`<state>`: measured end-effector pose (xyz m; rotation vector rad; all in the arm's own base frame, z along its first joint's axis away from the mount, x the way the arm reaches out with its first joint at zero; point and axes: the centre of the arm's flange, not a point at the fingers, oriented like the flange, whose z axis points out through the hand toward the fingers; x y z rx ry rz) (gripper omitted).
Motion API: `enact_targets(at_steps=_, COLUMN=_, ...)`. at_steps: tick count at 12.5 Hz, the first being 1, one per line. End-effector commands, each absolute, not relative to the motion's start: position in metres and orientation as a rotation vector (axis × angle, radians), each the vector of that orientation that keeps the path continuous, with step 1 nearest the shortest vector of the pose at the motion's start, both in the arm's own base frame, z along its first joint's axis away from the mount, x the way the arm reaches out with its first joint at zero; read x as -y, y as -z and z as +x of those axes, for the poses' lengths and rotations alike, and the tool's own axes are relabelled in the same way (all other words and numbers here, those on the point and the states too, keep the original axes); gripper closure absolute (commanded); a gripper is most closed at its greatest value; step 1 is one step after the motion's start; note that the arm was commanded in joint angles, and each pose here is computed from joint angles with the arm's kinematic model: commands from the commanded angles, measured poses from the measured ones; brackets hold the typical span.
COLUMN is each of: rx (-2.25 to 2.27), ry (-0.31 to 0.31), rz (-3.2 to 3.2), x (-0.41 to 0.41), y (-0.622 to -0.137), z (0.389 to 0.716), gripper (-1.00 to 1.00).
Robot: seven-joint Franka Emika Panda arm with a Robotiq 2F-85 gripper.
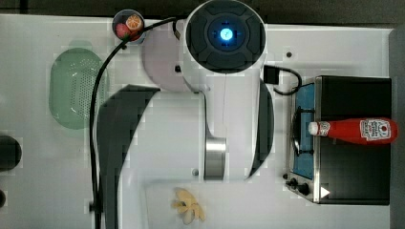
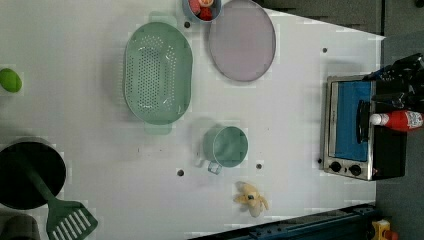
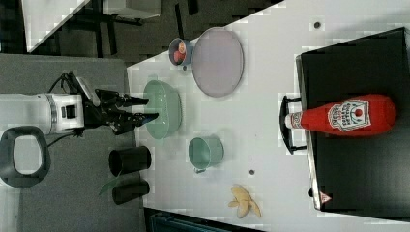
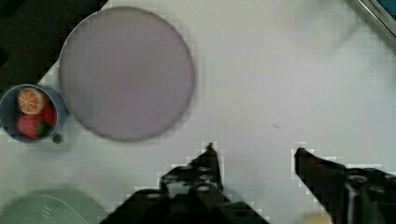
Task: Pick Ketchup from oven and place it on table.
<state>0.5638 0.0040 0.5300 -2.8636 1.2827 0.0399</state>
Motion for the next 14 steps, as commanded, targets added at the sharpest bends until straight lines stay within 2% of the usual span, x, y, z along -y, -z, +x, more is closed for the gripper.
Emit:
enact_targets(at_steps=1, rx=-1.358, ry=0.068, rz=-2.834, x=0.026, y=-0.642, z=0.428, gripper=-0.59)
enact_targets(at_steps=3, rx=-1.363, ry=0.068, rz=-2.831, x=0.027, y=-0.642, z=0.428, gripper=-0.99)
enact_targets(at_steps=7, rx=-1.441, ry=0.059, rz=-2.772, x=0.061, y=-0.638, z=0.430, gripper=-1.00)
enact_targets(at_steps=11, rx=-1.625, ry=0.025, rz=-2.640, x=0.139, y=-0.611, z=0.441, gripper=-1.00)
enact_targets(at_steps=14, rx=-1.763, ry=0.047, rz=-2.537, x=0.200, y=-0.580, z=0.454, gripper=-1.00)
